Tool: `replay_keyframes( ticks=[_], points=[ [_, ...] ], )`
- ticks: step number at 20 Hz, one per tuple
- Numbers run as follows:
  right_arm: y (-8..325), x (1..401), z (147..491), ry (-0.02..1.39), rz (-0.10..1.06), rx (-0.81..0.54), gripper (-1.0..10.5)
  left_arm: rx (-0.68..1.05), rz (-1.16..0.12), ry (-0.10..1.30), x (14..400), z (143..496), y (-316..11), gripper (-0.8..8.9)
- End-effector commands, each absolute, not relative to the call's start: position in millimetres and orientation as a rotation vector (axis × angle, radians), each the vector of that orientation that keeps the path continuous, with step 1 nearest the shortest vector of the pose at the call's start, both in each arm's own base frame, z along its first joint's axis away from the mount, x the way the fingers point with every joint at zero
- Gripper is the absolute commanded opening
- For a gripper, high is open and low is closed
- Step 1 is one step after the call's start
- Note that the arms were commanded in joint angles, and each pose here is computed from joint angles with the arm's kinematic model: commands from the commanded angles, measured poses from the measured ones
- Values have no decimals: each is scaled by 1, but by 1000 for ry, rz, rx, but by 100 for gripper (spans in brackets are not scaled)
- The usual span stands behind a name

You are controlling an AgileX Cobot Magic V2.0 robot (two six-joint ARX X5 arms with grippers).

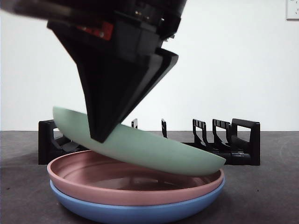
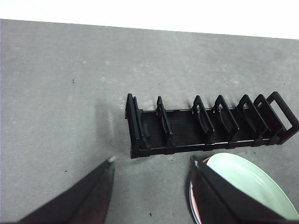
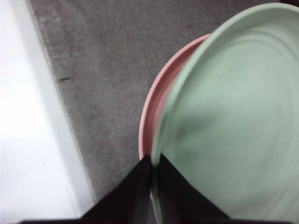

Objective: Place the plate

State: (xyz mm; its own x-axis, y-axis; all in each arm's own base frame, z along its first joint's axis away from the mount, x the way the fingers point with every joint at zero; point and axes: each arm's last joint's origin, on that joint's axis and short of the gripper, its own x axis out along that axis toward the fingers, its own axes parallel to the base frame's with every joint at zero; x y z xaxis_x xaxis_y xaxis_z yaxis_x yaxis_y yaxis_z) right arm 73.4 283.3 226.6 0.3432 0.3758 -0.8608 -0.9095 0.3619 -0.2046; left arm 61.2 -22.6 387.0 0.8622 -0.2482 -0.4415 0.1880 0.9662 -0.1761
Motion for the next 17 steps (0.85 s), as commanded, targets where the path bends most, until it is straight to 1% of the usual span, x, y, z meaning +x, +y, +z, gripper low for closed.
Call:
replay_keyframes(
  ticks=[1,11,14,16,17],
  points=[
    [291,69,225,818,1015,-809,15,-135,-227,463,61,390,-23,249],
    [295,68,214,892,1075,-809,24,-135,-227,463,61,390,-23,249],
    [294,69,214,902,1070,-796,125,-135,-227,465,61,390,-23,249],
    [295,69,215,901,1070,-789,129,-135,-227,465,61,390,-23,249],
    [296,70,218,898,1075,-782,166,-135,-227,465,61,390,-23,249]
  ],
)
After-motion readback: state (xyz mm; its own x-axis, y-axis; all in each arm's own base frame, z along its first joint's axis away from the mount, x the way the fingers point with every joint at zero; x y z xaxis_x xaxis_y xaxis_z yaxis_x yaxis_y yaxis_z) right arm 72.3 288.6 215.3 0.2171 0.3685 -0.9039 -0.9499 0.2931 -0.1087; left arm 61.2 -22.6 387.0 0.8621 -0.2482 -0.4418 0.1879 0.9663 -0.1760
